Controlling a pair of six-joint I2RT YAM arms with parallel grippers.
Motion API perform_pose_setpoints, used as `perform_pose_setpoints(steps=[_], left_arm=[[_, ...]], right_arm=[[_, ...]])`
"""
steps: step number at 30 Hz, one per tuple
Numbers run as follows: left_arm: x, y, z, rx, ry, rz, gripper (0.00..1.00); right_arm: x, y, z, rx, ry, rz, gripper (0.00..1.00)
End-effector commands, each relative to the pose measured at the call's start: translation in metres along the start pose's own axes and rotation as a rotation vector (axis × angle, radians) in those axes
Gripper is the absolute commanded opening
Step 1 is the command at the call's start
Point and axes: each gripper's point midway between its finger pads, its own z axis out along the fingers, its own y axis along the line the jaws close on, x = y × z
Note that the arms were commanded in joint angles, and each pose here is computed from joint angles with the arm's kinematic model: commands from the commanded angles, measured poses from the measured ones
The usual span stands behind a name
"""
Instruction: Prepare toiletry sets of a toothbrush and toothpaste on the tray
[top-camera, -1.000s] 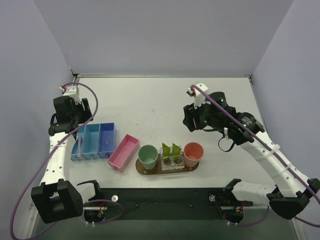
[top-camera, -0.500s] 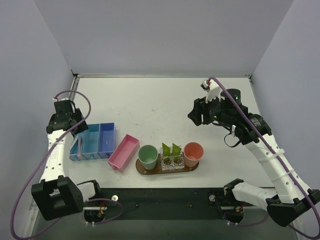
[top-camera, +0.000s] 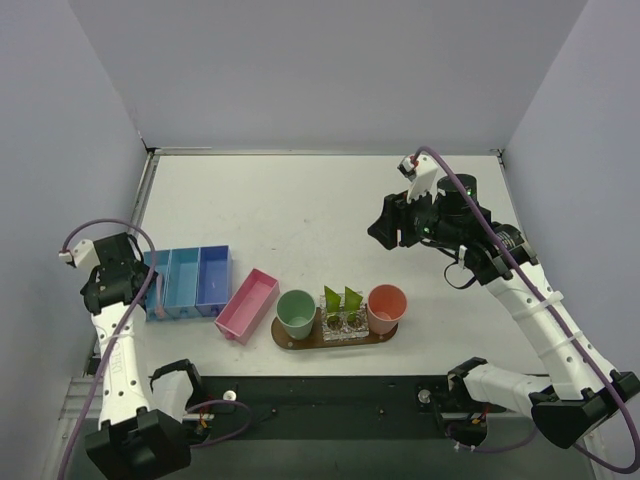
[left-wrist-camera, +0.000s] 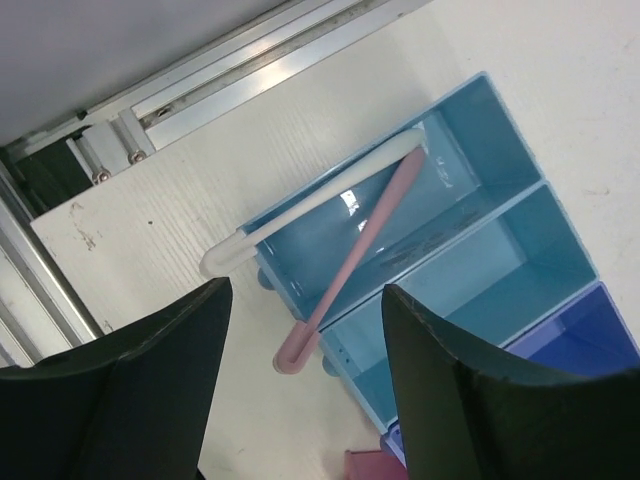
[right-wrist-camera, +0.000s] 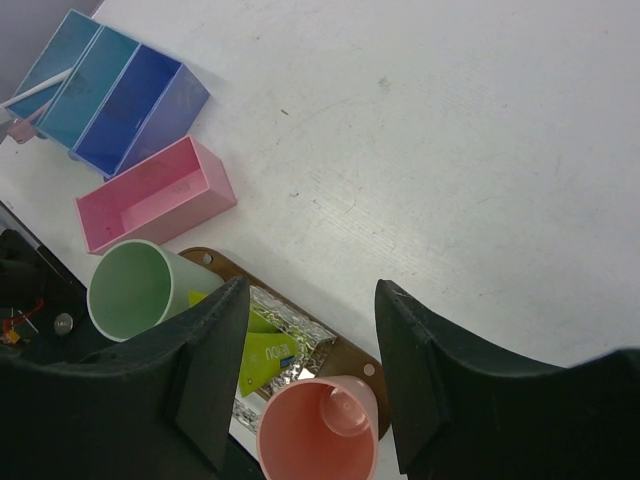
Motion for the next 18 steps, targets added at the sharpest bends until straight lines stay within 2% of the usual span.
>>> perform_pose_setpoints(steps=[1, 6, 13, 18], left_arm=[[0.016, 0.01, 0.012, -0.025, 0.042, -0.145, 0.71], [0.03, 0.024, 0.032, -0.009, 0.09, -0.266, 0.7], [0.044, 0.029, 0.041, 0.006, 0.115, -0.307, 0.69], [0.038, 0.025, 0.047, 0.068, 0.103, -0.363, 0.69]], right_arm=[[-0.013, 0.003, -0.003, -0.009, -0.033, 0.005, 0.48], [-0.009, 0.003, -0.009, -0.002, -0.026, 0.013, 0.48], [-0.004, 0.003, -0.009, 0.0, -0.007, 0.012, 0.48], [-0.001, 0.003, -0.005, -0.008, 0.008, 0.011, 0.48]])
